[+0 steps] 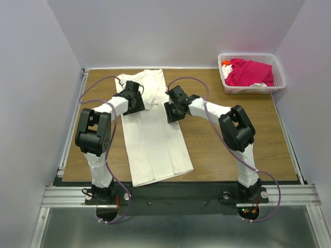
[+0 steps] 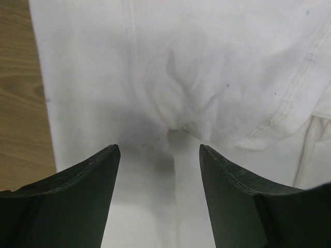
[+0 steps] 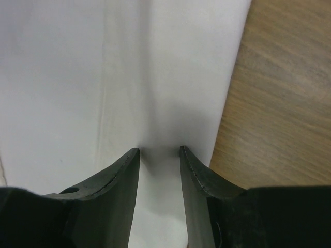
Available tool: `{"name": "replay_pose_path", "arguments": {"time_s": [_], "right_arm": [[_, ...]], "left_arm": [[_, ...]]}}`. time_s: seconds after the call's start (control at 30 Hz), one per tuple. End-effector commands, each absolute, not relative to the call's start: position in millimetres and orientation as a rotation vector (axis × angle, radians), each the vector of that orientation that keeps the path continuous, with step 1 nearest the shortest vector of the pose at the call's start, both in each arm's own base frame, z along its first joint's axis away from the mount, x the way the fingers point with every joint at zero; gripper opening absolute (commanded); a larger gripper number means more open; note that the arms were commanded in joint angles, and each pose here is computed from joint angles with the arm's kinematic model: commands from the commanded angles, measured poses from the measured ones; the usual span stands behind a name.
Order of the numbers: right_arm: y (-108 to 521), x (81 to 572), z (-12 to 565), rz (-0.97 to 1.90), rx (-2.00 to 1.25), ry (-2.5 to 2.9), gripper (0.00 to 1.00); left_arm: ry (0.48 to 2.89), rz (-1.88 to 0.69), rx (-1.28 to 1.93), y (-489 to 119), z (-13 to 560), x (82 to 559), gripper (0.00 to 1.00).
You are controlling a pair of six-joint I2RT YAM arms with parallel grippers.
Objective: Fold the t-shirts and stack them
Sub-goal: Fold the tshirt
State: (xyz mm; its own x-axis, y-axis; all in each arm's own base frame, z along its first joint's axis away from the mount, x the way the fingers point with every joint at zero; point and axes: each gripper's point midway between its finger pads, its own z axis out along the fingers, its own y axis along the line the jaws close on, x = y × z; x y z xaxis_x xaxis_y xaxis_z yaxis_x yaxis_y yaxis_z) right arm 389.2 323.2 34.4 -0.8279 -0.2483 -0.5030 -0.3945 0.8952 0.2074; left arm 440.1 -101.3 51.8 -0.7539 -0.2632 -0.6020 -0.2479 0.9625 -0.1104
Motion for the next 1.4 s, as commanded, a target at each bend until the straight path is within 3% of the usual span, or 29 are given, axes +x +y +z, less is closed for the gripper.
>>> {"name": "replay_pose_path", "arguments": {"time_s": [0.0, 0.37, 0.6, 0.8, 0.87, 0.93, 1.0, 1.13, 1.37], "right_arm": [[331, 409, 44, 0.398, -0.447, 2.516, 0.43], [282, 437, 25, 0.243, -0.284, 2.547, 0.43], [277, 445, 81, 0.273, -0.296, 2.437, 0.45], [266, 417, 150, 0.365, -0.256, 2.337, 0.52], [256, 400, 165, 0.383, -0.229, 2.319, 0.61], [251, 388, 173, 0.409, -0.214, 2.312, 0.66], [242, 368, 174, 0.443, -0.191, 2.325, 0.77], [232, 333, 164, 0.509, -0.175, 2.378, 0.90], [224, 270, 121, 0.633, -0.166, 2.554, 0.88]], "left_arm": [[2.480, -0.093, -0.317, -113, 45, 453, 0.74], [2.474, -0.239, -0.261, -154, 43, 499, 0.74], [2.343, -0.268, -0.280, -152, 119, 497, 0.75], [2.233, -0.115, -0.348, -105, 184, 445, 0.82], [2.180, -0.073, -0.396, -82, 206, 415, 0.98], [2.163, -0.076, -0.415, -70, 214, 382, 0.98], [2.191, -0.117, -0.425, -66, 206, 350, 0.98], [2.285, -0.236, -0.480, -72, 167, 300, 0.99], [2.464, -0.328, -0.618, -81, 106, 237, 0.96]]}}
